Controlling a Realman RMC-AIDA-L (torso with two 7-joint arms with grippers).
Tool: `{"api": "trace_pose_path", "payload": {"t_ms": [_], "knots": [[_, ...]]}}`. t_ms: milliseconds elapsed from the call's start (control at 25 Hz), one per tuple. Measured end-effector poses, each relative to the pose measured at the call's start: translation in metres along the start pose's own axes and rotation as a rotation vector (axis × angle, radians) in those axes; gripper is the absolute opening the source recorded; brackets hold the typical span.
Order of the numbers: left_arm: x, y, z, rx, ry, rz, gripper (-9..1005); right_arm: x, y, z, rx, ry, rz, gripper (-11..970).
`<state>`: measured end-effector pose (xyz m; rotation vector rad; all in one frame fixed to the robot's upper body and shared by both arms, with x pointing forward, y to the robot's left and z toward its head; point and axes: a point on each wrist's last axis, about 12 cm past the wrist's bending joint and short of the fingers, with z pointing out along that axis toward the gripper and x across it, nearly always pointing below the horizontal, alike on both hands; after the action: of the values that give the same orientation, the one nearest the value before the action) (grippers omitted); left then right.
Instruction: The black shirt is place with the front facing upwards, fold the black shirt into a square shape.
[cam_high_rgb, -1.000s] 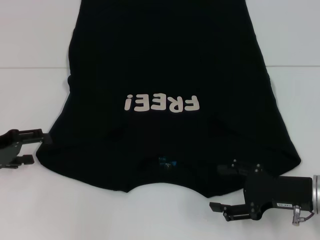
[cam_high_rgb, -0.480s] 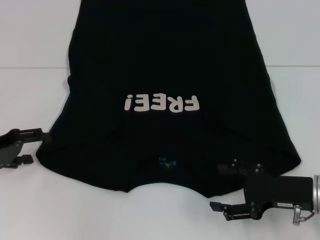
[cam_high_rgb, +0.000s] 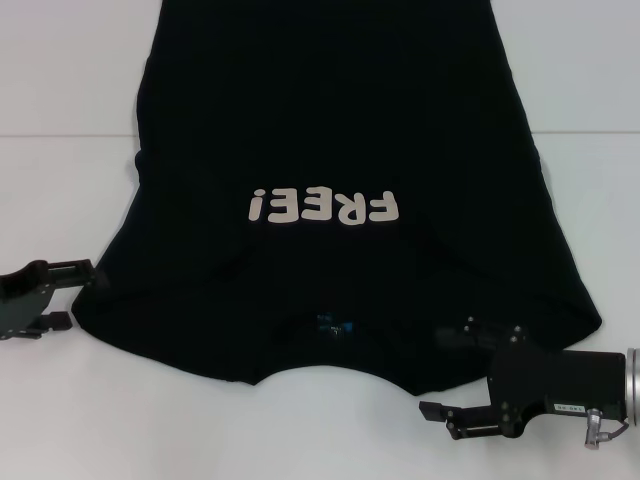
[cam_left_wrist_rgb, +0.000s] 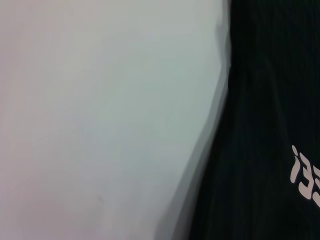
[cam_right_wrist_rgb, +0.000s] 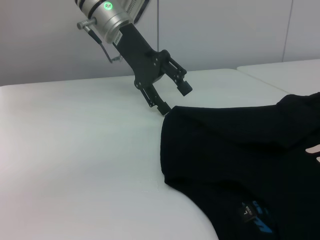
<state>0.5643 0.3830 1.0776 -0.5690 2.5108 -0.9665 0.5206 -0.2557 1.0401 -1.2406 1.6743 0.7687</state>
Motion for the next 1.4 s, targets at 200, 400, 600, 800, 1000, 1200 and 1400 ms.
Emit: {"api": "trace_pose_path", "payload": {"t_ms": [200, 400, 600, 800, 1000, 1200, 1400], "knots": [[0.000, 0.001, 0.001, -0.008, -0.012, -0.002, 909, -0.001, 0.000, 0.000, -0.003, -0.007, 0.001, 956], [0.001, 0.002, 0.002, -0.009, -0.010, -0.005, 909, -0.001, 0.000, 0.000, -0.003, -0.008, 0.002, 956], [0.002, 0.002, 0.004, -0.006, -0.003, -0.010, 908, -0.001, 0.000, 0.000, -0.004, -0.008, 0.013, 956], [0.003, 0.002, 0.006, -0.006, -0.006, -0.013, 908, -0.001, 0.000, 0.001, -0.008, -0.007, 0.014, 956], [0.003, -0.001, 0.009, -0.002, -0.005, -0.011, 909, -0.001, 0.001, 0.001, -0.009, -0.006, 0.014, 956], [0.003, -0.009, 0.016, 0.009, 0.004, 0.004, 906, -0.001, 0.001, 0.001, -0.009, -0.006, 0.015, 955], [0.005, -0.014, 0.022, 0.017, 0.017, 0.019, 885, -0.002, 0.001, 0.000, -0.010, -0.013, 0.016, 955]]}}
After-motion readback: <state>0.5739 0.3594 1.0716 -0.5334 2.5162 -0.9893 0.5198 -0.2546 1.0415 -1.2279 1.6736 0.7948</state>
